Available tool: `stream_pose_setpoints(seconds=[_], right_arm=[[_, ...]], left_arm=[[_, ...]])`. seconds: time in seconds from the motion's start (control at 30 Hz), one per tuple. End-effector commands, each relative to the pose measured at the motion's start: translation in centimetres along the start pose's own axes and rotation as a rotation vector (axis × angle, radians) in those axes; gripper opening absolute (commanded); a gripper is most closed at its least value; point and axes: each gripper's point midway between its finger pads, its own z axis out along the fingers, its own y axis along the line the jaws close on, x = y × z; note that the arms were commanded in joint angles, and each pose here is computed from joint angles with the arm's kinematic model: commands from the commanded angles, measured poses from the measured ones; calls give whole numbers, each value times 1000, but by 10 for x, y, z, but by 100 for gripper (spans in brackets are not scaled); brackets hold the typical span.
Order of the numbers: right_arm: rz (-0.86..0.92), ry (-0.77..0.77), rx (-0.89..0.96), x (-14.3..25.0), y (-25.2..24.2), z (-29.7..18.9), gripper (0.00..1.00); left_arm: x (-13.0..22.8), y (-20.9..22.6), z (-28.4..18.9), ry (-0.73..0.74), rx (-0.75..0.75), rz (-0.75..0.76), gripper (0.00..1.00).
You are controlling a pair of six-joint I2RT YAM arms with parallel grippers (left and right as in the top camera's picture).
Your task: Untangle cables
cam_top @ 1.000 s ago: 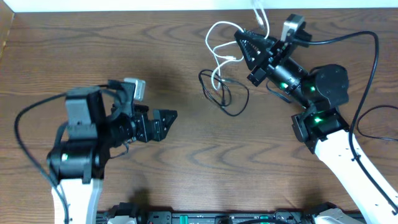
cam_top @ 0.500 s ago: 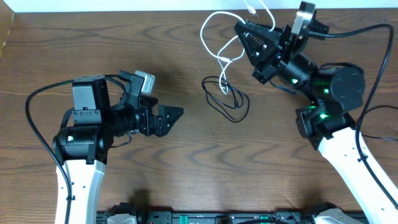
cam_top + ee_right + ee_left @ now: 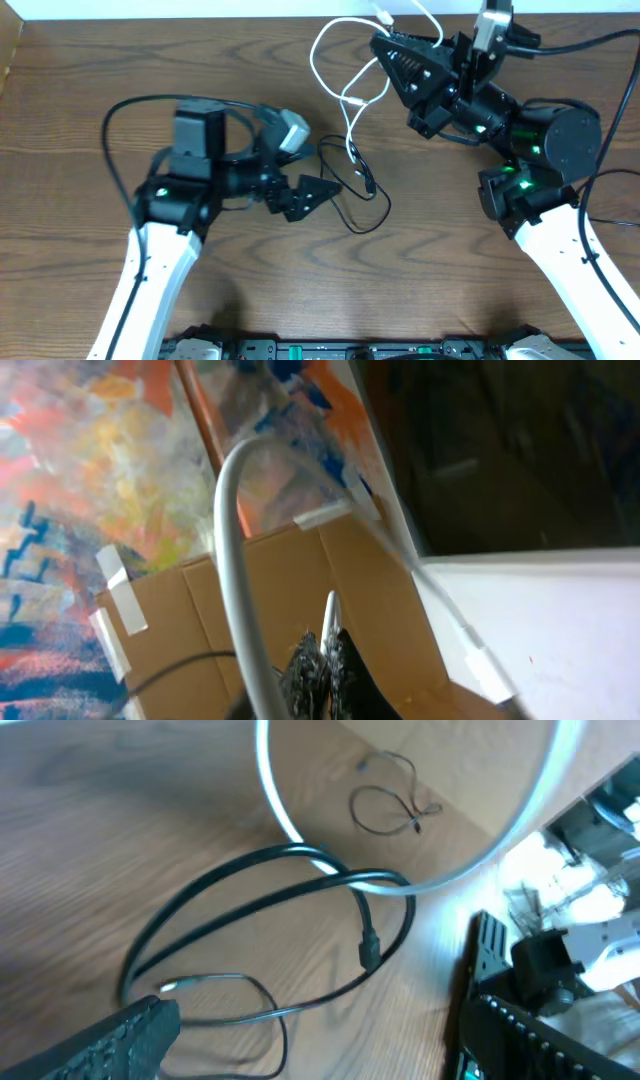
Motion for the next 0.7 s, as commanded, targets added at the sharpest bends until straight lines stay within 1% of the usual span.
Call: stream_pose_setpoints(seconds=[0.0, 0.07, 0.17, 0.2, 0.23, 0.27, 0.33, 0.37, 0.4, 0.5, 0.67], right_arm=[[-1, -23, -61, -16, 22, 1, 1], [-7, -25, -75, -17, 26, 1, 1], [6, -24, -79, -17, 26, 1, 2], [6, -21, -82, -17, 27, 1, 1], [6, -16, -85, -16, 27, 1, 2], [6, -12, -89, -15, 28, 1, 1], [6, -11, -92, -15, 29, 1, 1], [12, -10, -91, -15, 29, 1, 1], [12, -10, -92, -15, 29, 1, 1], [15, -8, -96, -15, 30, 1, 1], [26, -7, -98, -14, 30, 1, 1]], left_arm=[[1, 2, 16, 20, 33, 37, 95], [3, 8, 23, 27, 35, 33, 95], [3, 16, 28, 27, 34, 16, 77], [3, 18, 30, 27, 31, 17, 67], [2, 21, 31, 23, 29, 23, 62], [0, 24, 33, 16, 27, 30, 60], [-6, 30, 35, -4, 7, 22, 60], [-12, 40, 35, -21, -46, -12, 64], [-15, 47, 35, -32, -80, -33, 66], [-26, 70, 31, -73, -210, -108, 66], [-38, 73, 29, -121, -228, -107, 66]])
